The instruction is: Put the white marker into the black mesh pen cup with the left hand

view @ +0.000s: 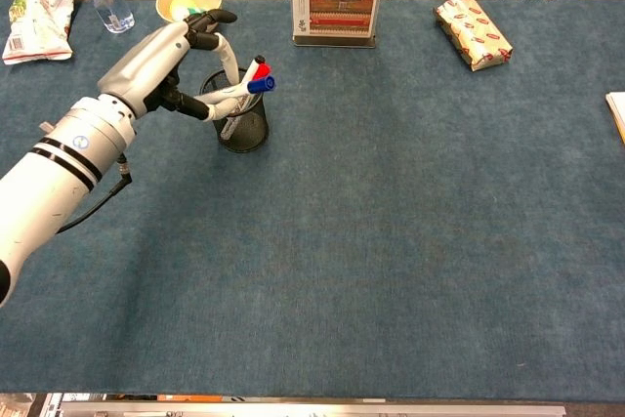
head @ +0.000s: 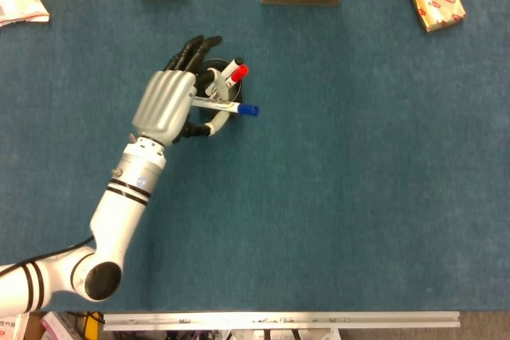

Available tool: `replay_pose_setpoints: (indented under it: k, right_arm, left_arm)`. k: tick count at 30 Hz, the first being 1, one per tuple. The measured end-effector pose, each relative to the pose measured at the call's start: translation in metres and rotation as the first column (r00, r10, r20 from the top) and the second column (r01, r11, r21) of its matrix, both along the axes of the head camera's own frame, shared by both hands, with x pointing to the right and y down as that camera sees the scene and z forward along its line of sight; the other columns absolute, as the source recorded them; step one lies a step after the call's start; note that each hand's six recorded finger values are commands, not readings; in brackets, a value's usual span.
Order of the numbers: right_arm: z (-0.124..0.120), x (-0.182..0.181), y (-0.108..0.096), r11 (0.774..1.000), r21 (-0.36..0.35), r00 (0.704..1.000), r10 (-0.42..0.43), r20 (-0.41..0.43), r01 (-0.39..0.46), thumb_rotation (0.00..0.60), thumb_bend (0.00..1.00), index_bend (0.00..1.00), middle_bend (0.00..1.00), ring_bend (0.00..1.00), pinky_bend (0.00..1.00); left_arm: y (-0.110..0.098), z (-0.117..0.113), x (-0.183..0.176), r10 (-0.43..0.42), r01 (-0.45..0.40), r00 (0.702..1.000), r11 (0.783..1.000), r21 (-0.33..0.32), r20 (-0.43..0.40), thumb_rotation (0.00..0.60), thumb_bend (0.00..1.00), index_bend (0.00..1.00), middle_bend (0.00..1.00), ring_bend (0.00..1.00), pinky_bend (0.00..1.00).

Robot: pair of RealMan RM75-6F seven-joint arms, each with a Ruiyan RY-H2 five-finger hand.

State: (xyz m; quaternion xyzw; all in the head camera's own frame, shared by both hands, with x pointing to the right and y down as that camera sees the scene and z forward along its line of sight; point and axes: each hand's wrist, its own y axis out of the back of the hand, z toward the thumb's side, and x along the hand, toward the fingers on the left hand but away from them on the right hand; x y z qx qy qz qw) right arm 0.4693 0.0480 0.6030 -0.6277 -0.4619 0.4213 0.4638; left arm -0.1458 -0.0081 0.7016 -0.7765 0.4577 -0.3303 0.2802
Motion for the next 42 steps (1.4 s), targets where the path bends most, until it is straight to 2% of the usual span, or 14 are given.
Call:
replay_pose_setpoints:
  k: [8,14,26,33,42]
  right_arm:
    - [-0.001,0.001,-0.001,1.000,-0.001,1.000,0.005,0.003,-0.005,0.600,0.00,0.50,0.43,0.41,0.60]
    - [0.001,0.001,0.000,1.000,-0.010,1.000,0.006,-0.004,-0.006,0.600,0.00,0.50,0.43,0.41,0.60]
    - [0.003,0.001,0.000,1.000,-0.019,1.000,0.009,-0.012,-0.009,0.600,0.00,0.50,0.43,0.41,0.60]
    - [0.003,0.001,-0.001,1.000,-0.021,1.000,0.011,-0.016,-0.012,0.600,0.00,0.50,0.43,0.41,0.60]
    - [0.003,0.002,-0.001,1.000,-0.025,1.000,0.014,-0.018,-0.015,0.600,0.00,0.50,0.43,0.41,0.60]
  left_arm:
    - [-0.004,0.002,0.014,0.006,-0.006,0.999,1.000,-0.005,-0.047,0.600,0.31,0.63,0.10,0.00,0.16]
    - [-0.012,0.001,0.020,-0.019,0.019,0.993,1.000,-0.003,-0.113,0.600,0.31,0.63,0.10,0.00,0.16]
    - [-0.030,0.002,0.011,-0.120,0.119,0.956,0.993,-0.021,-0.266,0.600,0.31,0.65,0.11,0.00,0.17]
    - [-0.034,0.012,0.000,-0.209,0.190,0.927,0.978,-0.089,-0.312,0.600,0.31,0.65,0.12,0.00,0.17]
    - [-0.033,0.024,-0.001,-0.283,0.225,0.894,0.954,-0.197,-0.347,0.600,0.31,0.65,0.12,0.00,0.17]
